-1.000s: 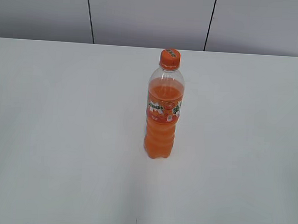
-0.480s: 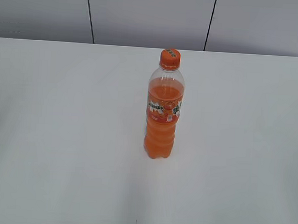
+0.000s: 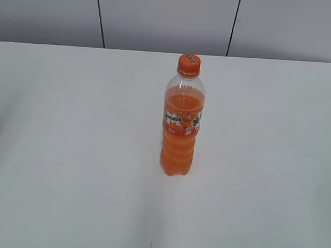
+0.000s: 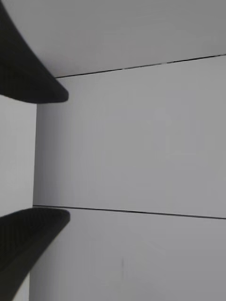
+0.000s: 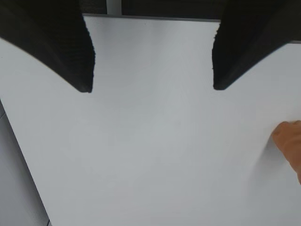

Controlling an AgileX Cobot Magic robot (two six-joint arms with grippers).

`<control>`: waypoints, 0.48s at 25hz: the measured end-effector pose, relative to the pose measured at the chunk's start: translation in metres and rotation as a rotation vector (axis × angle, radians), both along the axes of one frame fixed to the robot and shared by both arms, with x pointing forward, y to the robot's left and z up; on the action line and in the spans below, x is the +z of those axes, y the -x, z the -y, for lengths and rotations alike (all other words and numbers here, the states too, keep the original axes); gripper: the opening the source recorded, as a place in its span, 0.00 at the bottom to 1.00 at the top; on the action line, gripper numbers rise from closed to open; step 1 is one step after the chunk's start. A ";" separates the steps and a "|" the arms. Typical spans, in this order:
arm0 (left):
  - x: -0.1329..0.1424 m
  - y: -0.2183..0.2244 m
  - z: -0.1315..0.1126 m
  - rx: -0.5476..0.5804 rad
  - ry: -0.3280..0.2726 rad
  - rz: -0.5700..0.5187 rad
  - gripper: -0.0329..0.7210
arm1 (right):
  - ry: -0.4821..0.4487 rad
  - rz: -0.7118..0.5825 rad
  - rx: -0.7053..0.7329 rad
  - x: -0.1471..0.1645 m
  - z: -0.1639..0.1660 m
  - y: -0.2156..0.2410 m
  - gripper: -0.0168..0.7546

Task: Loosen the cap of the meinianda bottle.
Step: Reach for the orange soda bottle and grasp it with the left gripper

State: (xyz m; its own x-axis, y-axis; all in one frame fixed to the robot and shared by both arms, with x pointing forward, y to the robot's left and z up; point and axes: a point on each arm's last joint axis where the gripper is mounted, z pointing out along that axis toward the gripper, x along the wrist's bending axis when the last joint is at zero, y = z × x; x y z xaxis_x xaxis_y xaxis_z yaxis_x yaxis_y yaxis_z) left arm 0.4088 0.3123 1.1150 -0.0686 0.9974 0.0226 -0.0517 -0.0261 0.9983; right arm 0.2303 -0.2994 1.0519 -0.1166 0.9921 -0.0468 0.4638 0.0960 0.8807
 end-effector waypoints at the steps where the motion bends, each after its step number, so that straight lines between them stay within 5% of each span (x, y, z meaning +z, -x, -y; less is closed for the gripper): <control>1: -0.005 -0.009 -0.001 0.001 0.001 -0.012 0.62 | 0.000 0.000 0.000 0.000 0.000 0.000 0.78; 12: -0.036 -0.054 -0.004 0.006 0.000 -0.071 0.62 | 0.000 0.000 0.000 0.000 0.000 0.000 0.78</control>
State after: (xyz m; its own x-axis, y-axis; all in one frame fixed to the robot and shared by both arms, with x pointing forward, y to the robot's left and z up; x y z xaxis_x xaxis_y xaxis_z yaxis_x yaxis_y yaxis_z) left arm 0.4630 0.3162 1.0793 -0.0728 0.9970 0.0273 0.0196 -0.0259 0.9995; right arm 0.2303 -0.2994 1.0519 -0.1166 0.9921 -0.0468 0.4638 0.0960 0.8807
